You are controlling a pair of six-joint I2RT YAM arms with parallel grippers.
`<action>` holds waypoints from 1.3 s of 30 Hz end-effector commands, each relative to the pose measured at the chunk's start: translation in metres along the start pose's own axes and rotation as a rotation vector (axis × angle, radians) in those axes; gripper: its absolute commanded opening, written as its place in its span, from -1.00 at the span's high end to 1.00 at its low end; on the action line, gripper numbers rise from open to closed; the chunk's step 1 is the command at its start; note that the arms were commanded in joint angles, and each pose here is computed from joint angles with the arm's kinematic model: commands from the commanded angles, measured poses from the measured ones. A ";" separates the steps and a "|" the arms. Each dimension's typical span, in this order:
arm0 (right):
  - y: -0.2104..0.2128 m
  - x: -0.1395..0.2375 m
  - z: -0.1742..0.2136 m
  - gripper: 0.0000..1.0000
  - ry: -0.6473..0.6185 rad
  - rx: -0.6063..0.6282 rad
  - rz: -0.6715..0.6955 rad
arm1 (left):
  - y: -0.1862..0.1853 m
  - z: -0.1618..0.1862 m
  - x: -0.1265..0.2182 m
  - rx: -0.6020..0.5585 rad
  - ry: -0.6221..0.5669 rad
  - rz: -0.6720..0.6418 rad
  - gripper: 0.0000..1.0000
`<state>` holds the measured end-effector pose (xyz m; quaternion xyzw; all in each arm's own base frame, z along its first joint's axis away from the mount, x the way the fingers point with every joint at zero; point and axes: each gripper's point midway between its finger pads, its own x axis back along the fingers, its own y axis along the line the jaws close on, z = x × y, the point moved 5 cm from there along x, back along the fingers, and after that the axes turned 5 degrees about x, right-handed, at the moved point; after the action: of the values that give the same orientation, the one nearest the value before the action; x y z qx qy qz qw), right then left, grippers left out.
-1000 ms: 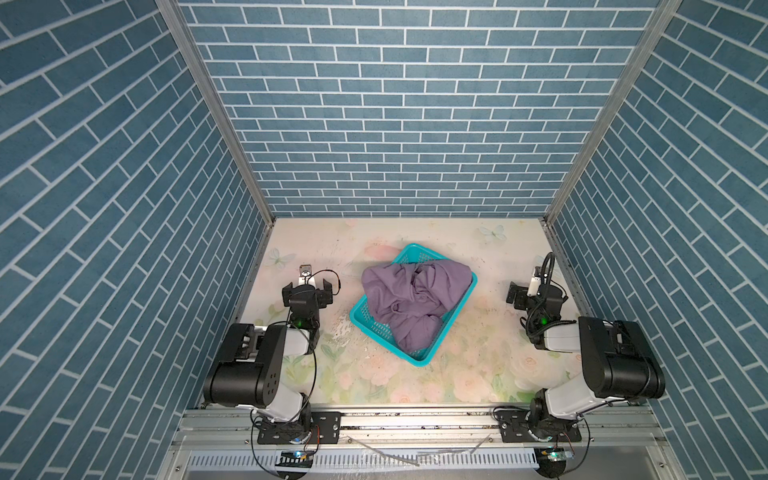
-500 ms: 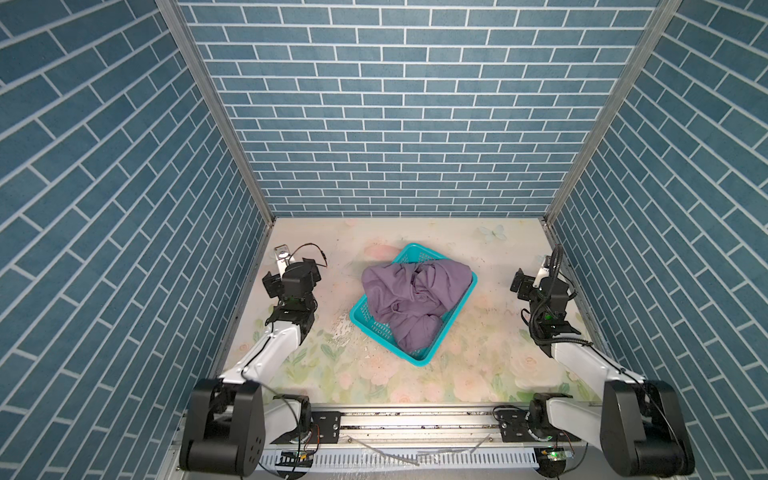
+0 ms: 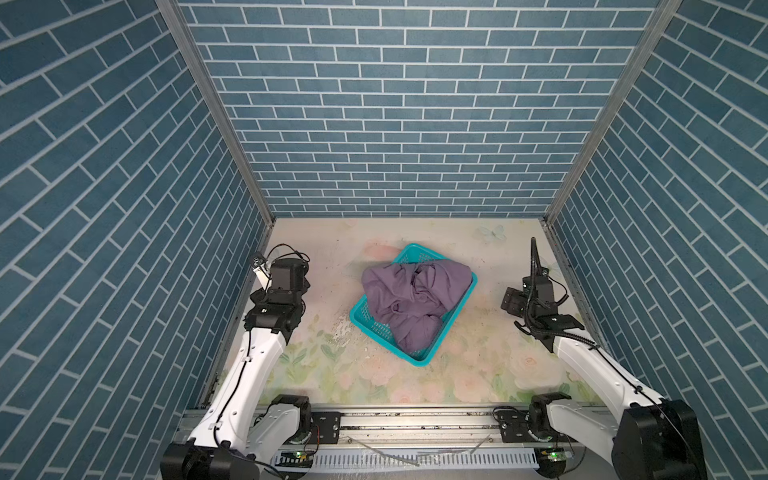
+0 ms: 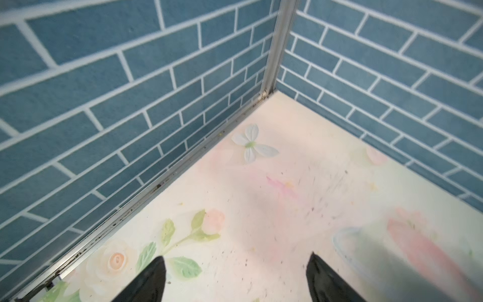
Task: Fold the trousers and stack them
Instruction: 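Reach both grippers toward the teal basket holding the purple trousers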
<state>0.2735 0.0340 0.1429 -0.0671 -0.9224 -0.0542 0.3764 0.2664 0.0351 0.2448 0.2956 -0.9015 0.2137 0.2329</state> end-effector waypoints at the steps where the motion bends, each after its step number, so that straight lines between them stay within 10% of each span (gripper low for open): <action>1: 0.018 0.000 0.015 -0.60 0.100 -0.025 -0.116 | 0.000 0.043 0.003 -0.026 0.219 0.106 -0.41; 12: 0.051 -0.006 0.024 -0.35 0.235 -0.011 -0.293 | -0.018 0.107 -0.002 -0.072 0.479 0.328 -0.38; 18: 0.073 0.001 0.006 -0.20 0.253 -0.038 -0.401 | -0.064 0.135 -0.002 -0.108 0.603 0.441 0.43; 26: 0.081 0.029 -0.038 -0.14 0.232 -0.045 -0.412 | -0.136 0.185 0.030 -0.264 0.697 0.561 0.49; 32: 0.064 0.068 -0.076 -0.22 0.147 0.030 -0.300 | -0.211 0.202 0.049 -0.300 0.744 0.702 0.48; 39: 0.055 0.072 -0.060 -0.81 0.171 0.030 -0.277 | -0.312 0.252 0.077 -0.359 0.854 0.877 0.49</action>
<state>0.2858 0.0929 0.2523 0.0945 -0.8990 -0.1098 0.4133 0.3346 -0.3123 0.1510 -0.1842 -0.8111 0.2160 0.5114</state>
